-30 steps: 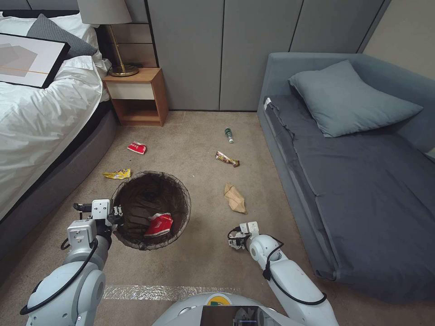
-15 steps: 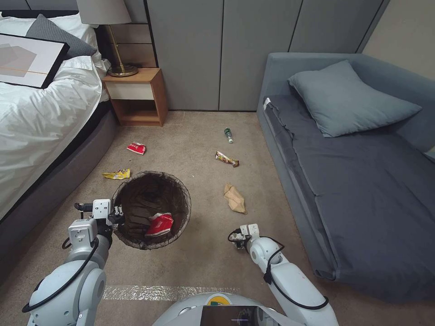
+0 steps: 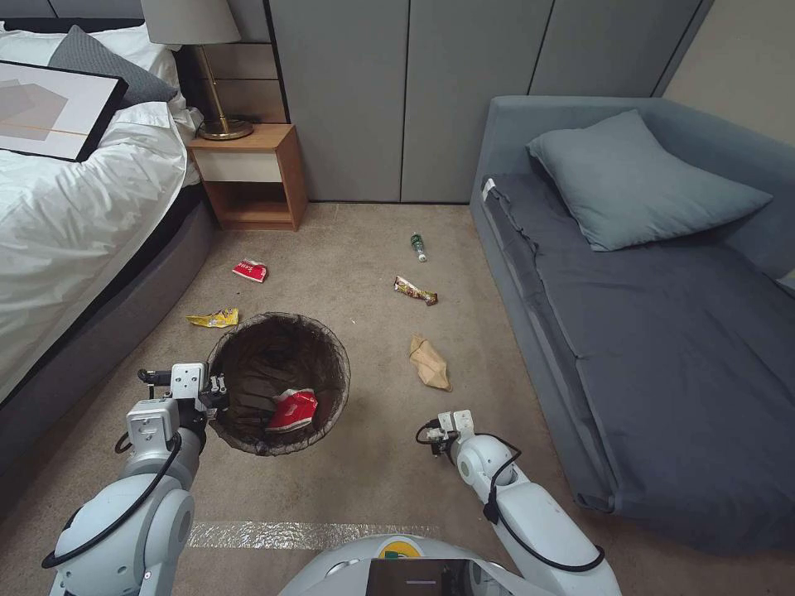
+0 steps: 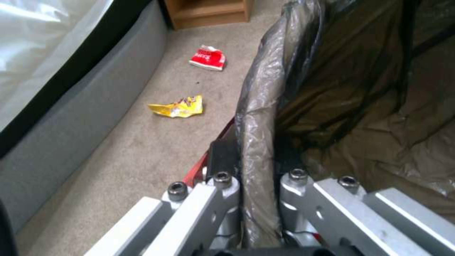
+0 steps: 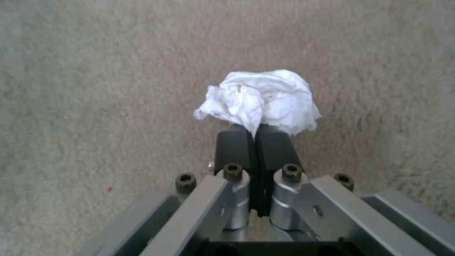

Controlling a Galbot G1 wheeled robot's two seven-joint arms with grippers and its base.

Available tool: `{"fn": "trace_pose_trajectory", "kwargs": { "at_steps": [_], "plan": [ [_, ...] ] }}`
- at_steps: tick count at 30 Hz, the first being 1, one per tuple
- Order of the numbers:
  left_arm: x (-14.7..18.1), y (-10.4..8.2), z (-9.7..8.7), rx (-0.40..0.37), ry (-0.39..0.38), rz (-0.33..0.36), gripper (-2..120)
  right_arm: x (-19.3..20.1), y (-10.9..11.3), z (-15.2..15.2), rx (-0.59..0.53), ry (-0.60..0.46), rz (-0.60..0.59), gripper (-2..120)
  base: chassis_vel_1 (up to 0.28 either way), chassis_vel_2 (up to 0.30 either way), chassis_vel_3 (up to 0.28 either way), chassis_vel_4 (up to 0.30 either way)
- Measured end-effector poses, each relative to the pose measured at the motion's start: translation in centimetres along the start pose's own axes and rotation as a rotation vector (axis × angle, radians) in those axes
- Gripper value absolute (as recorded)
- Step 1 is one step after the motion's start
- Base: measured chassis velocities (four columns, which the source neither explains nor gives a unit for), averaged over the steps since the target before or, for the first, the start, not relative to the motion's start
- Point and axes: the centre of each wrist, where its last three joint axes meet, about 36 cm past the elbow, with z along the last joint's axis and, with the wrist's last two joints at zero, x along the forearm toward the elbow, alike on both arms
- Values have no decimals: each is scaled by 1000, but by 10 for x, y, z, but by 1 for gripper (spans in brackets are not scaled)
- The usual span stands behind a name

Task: Pick up the trash bin, then pick up the garbage from the floor and place it into the trash bin.

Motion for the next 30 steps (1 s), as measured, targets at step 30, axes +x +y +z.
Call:
{"fn": "trace_pose_trajectory", "kwargs": {
  "at_steps": [30],
  "plan": [
    [-4, -2, 4, -6, 11, -21, 4, 309, -5, -102, 121, -633, -325, 0, 0, 0, 0, 0]
  ]
}}
